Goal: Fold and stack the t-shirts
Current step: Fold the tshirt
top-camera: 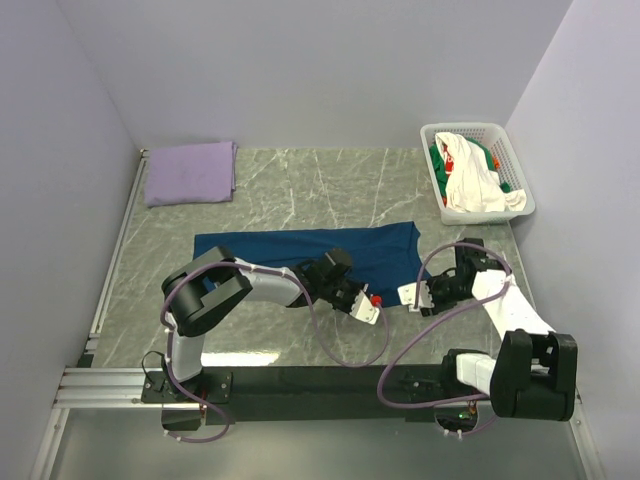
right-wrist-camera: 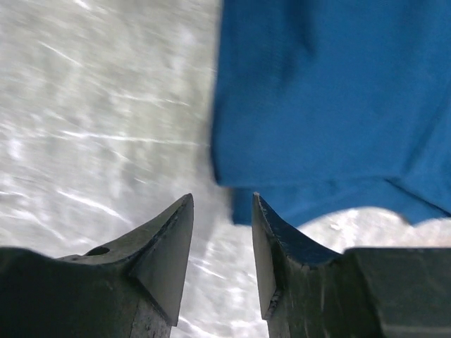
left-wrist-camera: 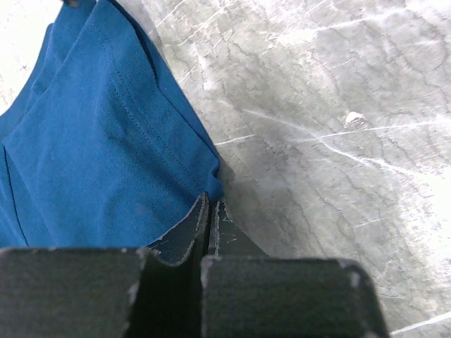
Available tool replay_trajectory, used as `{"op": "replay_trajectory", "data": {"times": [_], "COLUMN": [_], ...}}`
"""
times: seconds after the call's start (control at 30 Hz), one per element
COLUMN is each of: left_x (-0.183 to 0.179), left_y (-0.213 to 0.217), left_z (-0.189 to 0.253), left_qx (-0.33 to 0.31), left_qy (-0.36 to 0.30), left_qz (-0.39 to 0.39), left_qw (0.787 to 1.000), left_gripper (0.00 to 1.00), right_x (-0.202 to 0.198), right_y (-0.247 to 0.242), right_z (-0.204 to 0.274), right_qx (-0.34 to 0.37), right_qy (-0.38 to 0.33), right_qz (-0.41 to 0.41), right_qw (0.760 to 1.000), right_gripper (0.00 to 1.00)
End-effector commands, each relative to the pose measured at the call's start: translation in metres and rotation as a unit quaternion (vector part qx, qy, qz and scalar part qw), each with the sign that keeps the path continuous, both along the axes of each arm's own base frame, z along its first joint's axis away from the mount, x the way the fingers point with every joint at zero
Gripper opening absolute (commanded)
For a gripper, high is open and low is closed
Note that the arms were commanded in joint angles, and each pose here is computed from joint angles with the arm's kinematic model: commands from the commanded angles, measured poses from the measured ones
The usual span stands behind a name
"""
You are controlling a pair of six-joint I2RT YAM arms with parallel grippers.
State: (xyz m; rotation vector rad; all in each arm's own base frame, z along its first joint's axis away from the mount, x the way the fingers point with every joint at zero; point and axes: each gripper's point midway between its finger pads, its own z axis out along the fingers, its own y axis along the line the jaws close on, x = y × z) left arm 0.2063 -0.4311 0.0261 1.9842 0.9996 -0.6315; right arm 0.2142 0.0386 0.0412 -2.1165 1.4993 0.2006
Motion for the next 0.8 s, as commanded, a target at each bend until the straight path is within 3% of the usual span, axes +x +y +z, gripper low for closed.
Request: {"op": "replay_trajectory", "data": {"times": [0.0, 0.5, 0.6, 0.63, 0.7, 0.77], "left_x": [-0.004, -0.003, -0.003, -0.003, -0.003, -0.002], "left_y": [-0.009, -0.012, -0.013, -0.012, -0.011, -0.009], "left_z": [0.028, 0.027, 0.028, 0.028, 0.029, 0.031], "left_qx": [-0.029, -0.028, -0.029, -0.029, -0.03, -0.031], "left_qy": [-0.002, -0.004, -0.002, -0.002, -0.003, -0.002], "left_qz": [-0.02, -0.024, -0.022, -0.021, -0.02, -0.017], "left_qw": [0.999, 0.999, 0.999, 0.999, 0.999, 0.999], "left_gripper": [0.01, 0.01, 0.01, 0.01, 0.01, 0.01], "right_x": [0.0, 0.014, 0.013, 0.012, 0.012, 0.018], "right_y": [0.012, 0.018, 0.017, 0.016, 0.016, 0.016], "right_z": [0.0, -0.013, -0.017, -0.018, -0.017, -0.008], "right_qx": [-0.008, -0.016, -0.021, -0.022, -0.021, -0.015], "right_qy": [-0.066, -0.081, -0.082, -0.081, -0.078, -0.079], "right_qz": [0.125, 0.135, 0.133, 0.132, 0.128, 0.111], "right_qw": [0.99, 0.987, 0.988, 0.988, 0.988, 0.991], "right_gripper": [0.46, 0.41, 0.27, 0.15, 0.01, 0.0]}}
